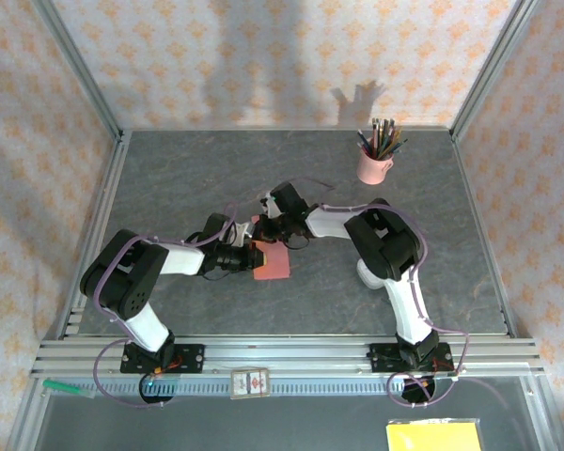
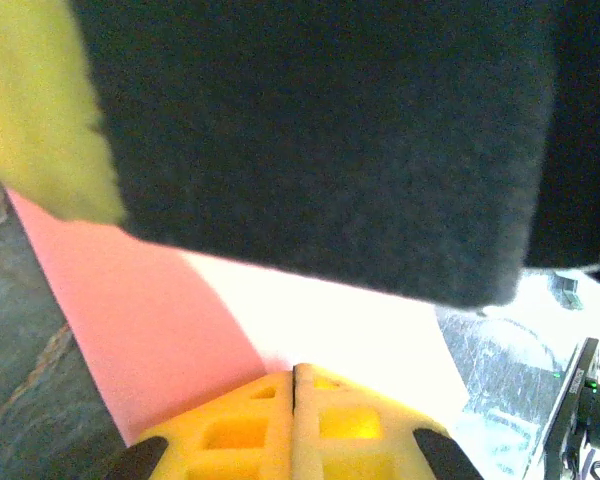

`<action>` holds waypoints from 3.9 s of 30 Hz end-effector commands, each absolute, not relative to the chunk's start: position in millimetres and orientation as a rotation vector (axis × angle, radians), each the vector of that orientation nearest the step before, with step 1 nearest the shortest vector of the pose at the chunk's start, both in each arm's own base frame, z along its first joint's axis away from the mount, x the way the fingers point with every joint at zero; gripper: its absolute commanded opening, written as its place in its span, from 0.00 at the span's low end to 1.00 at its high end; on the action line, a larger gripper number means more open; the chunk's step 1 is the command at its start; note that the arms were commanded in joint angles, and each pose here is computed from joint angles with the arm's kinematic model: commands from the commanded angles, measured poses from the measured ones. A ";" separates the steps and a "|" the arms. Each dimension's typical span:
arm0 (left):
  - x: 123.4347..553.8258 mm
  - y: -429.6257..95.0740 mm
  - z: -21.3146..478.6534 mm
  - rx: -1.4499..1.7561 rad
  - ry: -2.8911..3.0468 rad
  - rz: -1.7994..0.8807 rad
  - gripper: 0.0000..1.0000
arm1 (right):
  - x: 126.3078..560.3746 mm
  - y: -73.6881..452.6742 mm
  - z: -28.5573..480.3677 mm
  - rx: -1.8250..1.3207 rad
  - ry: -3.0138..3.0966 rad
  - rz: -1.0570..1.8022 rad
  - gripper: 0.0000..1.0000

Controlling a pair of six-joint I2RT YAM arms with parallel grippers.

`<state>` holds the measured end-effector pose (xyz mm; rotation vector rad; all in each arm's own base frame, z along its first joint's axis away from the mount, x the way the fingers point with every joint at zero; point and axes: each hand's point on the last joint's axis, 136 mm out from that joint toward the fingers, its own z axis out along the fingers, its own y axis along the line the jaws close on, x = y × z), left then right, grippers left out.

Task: Fold a paper plane with a square sheet of paper (pick it up from the middle)
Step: Fold the square sheet of paper in half at the center of the table, then hold the square sheet of paper at the center of the table, then first fold the square sheet of paper in half at the center of the table.

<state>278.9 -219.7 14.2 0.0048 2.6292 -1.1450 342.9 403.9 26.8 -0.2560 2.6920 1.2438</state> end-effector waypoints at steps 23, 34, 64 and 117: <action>218.5 -182.0 -54.5 -0.151 2.943 -0.878 0.00 | 441.9 383.6 -10.5 0.031 2.699 1.045 0.00; 222.9 -187.7 -47.3 -0.137 2.921 -0.915 0.00 | 492.8 380.8 4.4 0.096 2.648 1.022 0.00; 305.6 -162.4 87.8 -0.392 2.414 -1.055 0.33 | 360.2 358.5 107.6 -0.342 2.454 1.141 0.00; 310.5 -212.1 69.4 -0.330 2.342 -1.226 0.01 | 340.0 379.0 -13.0 -0.239 2.743 0.980 0.00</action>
